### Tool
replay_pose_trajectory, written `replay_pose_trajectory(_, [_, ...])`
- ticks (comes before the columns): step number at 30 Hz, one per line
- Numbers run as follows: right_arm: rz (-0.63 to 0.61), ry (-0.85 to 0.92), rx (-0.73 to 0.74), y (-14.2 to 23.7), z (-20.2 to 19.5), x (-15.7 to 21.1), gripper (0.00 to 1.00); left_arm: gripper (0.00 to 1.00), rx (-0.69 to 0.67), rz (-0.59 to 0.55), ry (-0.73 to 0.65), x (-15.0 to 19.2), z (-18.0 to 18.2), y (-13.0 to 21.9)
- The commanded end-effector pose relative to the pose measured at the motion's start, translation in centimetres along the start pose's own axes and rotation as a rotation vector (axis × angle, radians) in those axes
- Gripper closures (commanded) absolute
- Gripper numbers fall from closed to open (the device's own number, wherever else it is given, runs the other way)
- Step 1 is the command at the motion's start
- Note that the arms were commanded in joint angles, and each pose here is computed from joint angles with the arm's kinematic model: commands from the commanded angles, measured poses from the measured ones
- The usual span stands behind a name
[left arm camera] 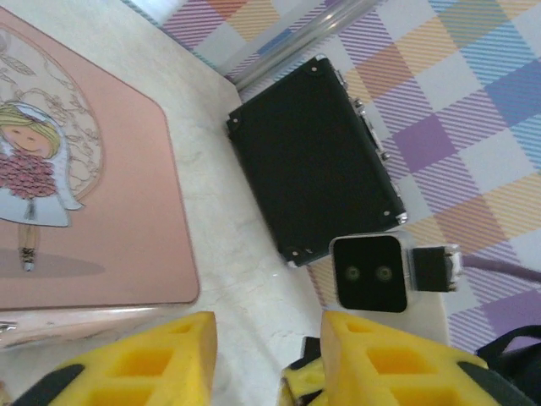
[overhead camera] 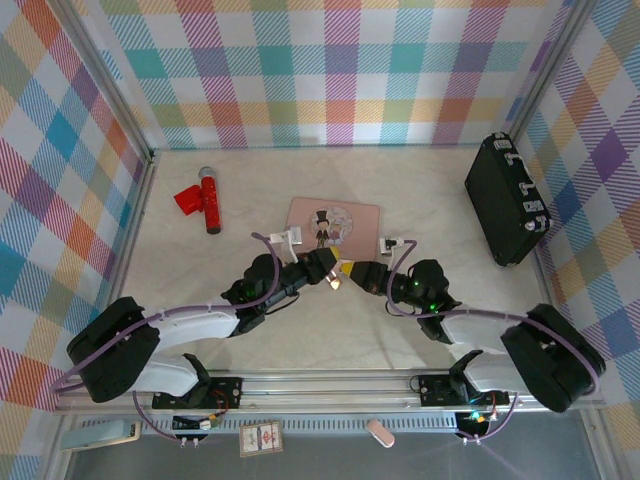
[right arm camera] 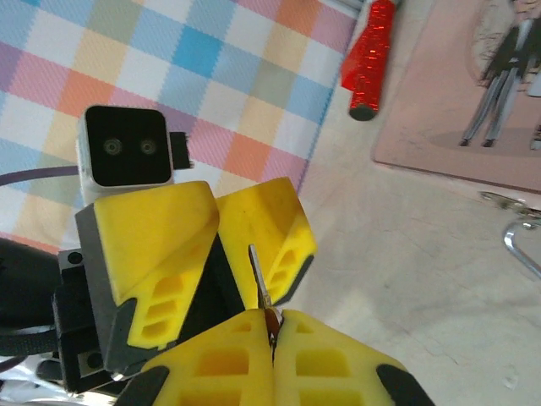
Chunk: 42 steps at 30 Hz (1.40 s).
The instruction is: Unlock the padlock with the key
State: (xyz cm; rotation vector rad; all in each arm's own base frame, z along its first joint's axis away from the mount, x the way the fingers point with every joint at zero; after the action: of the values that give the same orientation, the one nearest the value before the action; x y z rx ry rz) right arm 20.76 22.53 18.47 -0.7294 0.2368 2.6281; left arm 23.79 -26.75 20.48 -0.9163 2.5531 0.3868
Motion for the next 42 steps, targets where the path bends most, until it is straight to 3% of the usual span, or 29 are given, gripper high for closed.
replay_pose_trajectory(1, [0.038, 0.052, 0.145, 0.6, -1.1, 0.4, 1.0, 0.54, -0.072, -0.049, 0.001, -0.8, 2.0, 1.5])
replay_pose_trajectory(11, [0.051, 0.138, 0.302, 3.4, -1.4, 0.9, 1.0, 0.51, -0.391, -0.024, -0.103, 0.6, 7.1, 5.1])
replay_pose_trajectory(24, [0.045, 0.141, 0.267, 3.1, -1.1, 0.7, 1.0, 0.49, -0.392, 0.079, -0.075, 6.0, 9.7, -0.7])
replay_pose_trajectory(39, [0.037, 0.155, 0.257, 3.3, -0.8, 0.7, 1.0, 0.52, -0.563, 0.104, -0.145, 7.0, 12.8, -4.9])
replay_pose_trajectory(42, [0.034, 0.148, 0.259, 3.4, -0.9, 0.7, 1.0, 0.57, -0.607, 0.118, -0.139, 7.2, 13.5, -5.3])
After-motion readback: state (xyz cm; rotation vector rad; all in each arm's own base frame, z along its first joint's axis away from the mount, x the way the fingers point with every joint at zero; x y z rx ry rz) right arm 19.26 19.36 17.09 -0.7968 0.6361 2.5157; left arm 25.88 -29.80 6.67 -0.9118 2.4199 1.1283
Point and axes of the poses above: each hand's point on the last joint's axis, 136 mm out from that joint toward the fingers, its own y axis back along the fingers, its own z axis along the line the jaws close on, x = y × z, the point moved 5 cm from there along y, back along the fingers, and after that the axes turned 7 degrees about y, right-handed, at the moved point
